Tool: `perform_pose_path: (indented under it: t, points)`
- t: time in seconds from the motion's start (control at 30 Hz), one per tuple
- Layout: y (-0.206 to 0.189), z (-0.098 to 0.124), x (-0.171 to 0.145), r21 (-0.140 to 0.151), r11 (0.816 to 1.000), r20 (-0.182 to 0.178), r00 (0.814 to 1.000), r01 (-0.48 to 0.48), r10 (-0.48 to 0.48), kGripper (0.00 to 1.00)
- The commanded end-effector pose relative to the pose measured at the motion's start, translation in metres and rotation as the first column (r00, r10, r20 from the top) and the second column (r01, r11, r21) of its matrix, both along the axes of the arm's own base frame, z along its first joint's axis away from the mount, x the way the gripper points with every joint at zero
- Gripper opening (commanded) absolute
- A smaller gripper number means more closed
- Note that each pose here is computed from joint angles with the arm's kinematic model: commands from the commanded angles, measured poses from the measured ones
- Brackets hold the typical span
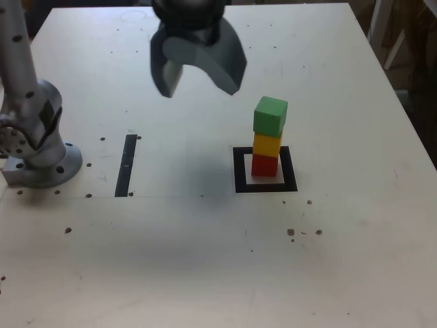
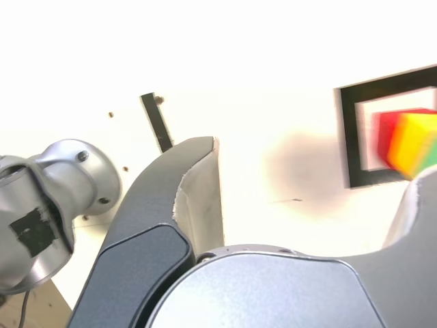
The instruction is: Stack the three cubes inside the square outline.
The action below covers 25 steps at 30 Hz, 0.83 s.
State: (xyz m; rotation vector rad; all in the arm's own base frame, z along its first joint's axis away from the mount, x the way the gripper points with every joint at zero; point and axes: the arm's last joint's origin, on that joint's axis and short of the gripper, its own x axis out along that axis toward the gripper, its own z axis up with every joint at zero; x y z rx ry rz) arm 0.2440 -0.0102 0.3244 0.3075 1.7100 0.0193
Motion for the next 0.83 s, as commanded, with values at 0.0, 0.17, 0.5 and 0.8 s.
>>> perform_pose_path:
  t: [0.0, 0.17, 0.5, 0.8]
  points:
    - [0.001, -0.006, -0.014, -0.012, 0.999, 0.01, 0.999, -0.037, 0.037, 0.99]
    - [0.002, -0.026, -0.039, -0.05, 0.993, -0.008, 0.994, -0.11, 0.11, 0.99]
    - [-0.001, -0.073, -0.068, -0.121, 0.978, -0.074, 0.984, -0.172, 0.164, 0.99]
    - [-0.001, -0.092, -0.08, -0.148, 0.971, -0.109, 0.979, -0.188, 0.173, 0.99]
